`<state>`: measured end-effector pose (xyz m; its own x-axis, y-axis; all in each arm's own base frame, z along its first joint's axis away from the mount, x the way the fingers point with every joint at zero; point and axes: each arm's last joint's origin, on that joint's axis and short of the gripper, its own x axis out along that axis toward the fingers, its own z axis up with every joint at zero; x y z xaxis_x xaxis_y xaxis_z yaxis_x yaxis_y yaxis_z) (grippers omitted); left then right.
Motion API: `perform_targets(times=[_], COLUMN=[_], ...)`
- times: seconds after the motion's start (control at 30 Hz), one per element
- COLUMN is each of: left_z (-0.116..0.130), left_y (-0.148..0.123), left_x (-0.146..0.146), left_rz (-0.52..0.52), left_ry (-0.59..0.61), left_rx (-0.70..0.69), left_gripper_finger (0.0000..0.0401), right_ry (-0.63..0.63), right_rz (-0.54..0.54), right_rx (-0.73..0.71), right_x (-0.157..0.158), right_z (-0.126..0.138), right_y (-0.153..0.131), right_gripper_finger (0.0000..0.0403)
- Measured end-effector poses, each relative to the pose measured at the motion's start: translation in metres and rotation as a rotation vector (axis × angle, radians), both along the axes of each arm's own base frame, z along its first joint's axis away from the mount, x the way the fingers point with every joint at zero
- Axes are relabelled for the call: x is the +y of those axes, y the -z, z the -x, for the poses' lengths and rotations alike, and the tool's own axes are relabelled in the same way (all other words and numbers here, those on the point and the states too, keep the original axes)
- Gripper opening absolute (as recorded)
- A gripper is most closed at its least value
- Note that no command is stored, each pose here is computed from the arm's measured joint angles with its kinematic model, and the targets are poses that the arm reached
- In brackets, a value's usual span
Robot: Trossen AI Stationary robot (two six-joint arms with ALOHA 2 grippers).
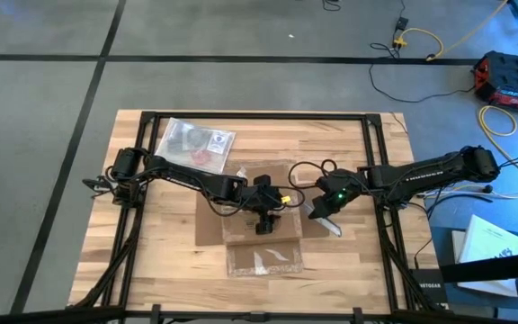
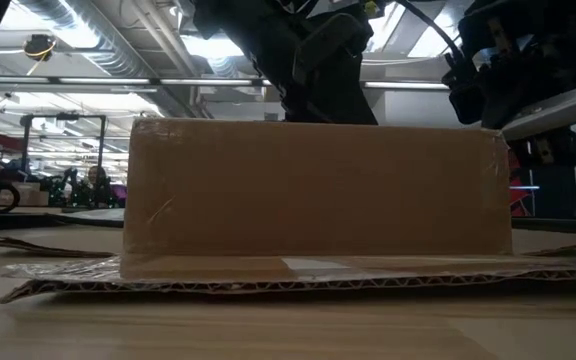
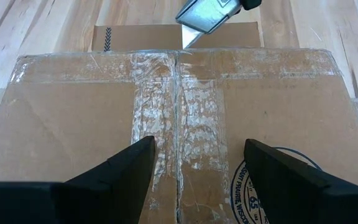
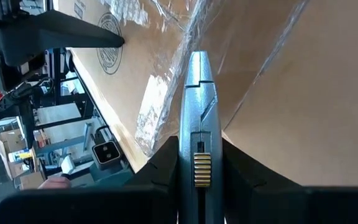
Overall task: Unpack boxes
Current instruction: Break down the box until it is fully flat
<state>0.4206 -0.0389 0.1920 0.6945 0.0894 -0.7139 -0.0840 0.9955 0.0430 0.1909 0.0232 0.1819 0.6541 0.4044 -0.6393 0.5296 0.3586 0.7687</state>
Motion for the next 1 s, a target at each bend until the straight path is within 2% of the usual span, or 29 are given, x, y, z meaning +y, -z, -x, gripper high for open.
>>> perform_targets(times=[0.47,0.6,0.7,1.0], left_z=[0.0,0.0,0.0,0.0], left_y=[0.0,0.0,0.0,0.0], left_x=[0.0,0.0,0.0,0.0], left_rz=[-0.002,-0.001,-0.001,-0.001], left_ry=[-0.001,-0.002,-0.002,-0.002], left_rx=[-0.001,0.0,0.0,-0.001], left_gripper_finger=[0.0239,0.0239,0.0239,0.0239], right_ry=[-0.159,-0.091,-0.031,0.013], right_rz=[-0.036,0.043,0.096,0.1], right_rx=[-0.003,0.077,0.011,-0.053], right_x=[0.003,0.0,-0.002,-0.003], right_z=[0.004,0.014,0.013,0.009], right_y=[0.001,0.004,-0.003,-0.008], right_gripper_finger=[0.0058,0.0058,0.0058,0.0058])
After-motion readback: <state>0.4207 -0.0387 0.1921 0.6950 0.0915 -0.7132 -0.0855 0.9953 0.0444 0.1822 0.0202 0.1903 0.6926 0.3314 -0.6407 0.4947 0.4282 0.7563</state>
